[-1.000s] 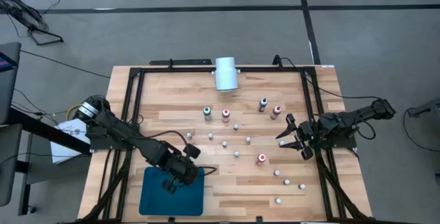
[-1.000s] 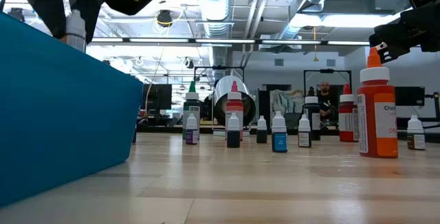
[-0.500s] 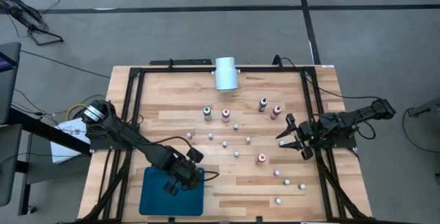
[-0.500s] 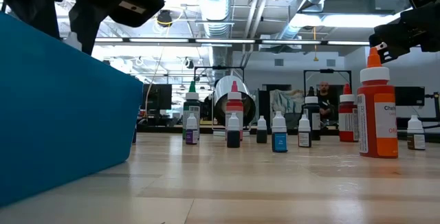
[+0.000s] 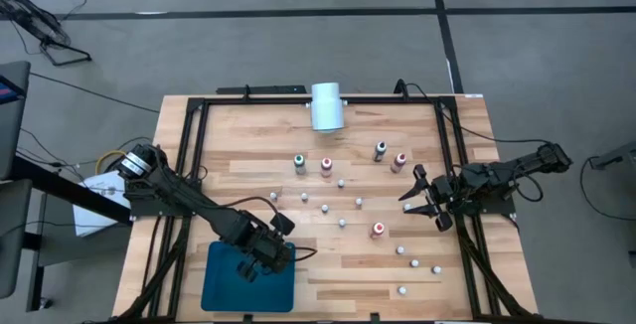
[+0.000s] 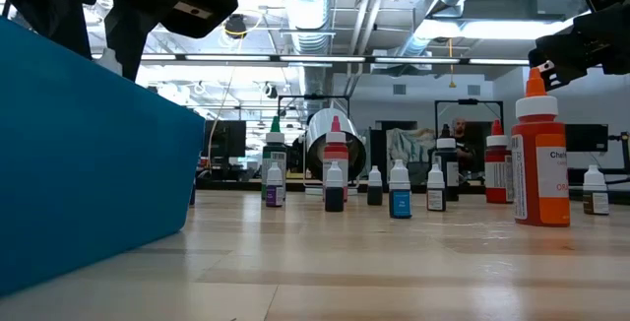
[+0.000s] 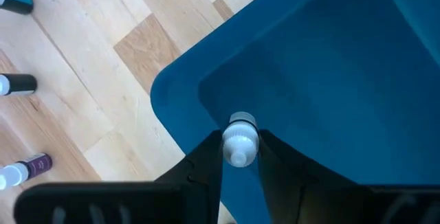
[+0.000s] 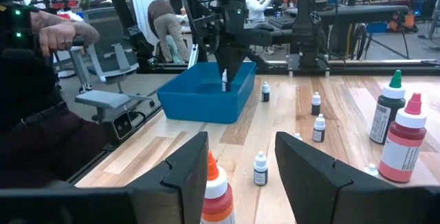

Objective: Pick & Place food coloring
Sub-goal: Put the small black food coloring bottle into the blue bin

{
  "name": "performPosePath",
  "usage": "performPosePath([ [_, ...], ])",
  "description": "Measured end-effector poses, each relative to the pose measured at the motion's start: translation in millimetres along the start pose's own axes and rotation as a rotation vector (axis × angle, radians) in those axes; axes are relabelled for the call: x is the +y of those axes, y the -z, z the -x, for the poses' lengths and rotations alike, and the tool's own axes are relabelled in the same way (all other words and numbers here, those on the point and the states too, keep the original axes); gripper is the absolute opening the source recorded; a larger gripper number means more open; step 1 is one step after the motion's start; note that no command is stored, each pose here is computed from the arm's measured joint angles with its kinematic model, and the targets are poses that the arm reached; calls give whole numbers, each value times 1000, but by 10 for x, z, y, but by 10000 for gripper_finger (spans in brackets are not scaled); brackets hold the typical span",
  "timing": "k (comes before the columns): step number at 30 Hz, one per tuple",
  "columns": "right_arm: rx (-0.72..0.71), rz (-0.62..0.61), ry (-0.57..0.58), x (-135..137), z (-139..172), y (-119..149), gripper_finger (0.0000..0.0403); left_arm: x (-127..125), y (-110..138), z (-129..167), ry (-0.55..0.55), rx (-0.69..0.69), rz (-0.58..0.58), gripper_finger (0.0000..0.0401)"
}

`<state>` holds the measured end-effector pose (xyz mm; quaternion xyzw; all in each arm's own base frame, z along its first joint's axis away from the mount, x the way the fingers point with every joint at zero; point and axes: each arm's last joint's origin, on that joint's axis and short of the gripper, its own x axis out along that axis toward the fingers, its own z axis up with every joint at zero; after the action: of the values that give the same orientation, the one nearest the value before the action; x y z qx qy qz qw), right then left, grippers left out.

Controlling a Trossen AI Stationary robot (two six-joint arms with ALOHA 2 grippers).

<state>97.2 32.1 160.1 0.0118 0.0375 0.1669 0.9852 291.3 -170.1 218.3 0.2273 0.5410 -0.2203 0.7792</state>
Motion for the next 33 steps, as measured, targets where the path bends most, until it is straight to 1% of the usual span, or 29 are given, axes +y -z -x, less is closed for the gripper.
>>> performPosePath([
  [8, 0, 0, 0, 0, 0, 0, 159, -2, 15, 0, 2, 15, -2, 73],
  [16, 0, 0, 0, 0, 0, 0, 159, -9, 15, -98, 7, 43, -2, 73],
  [27, 0, 0, 0, 0, 0, -1, 159, -17, 61, -141, 2, 68, 57, 73],
  [33, 0, 0, 0, 0, 0, -1, 159, -9, 78, -195, -2, 48, 52, 73],
])
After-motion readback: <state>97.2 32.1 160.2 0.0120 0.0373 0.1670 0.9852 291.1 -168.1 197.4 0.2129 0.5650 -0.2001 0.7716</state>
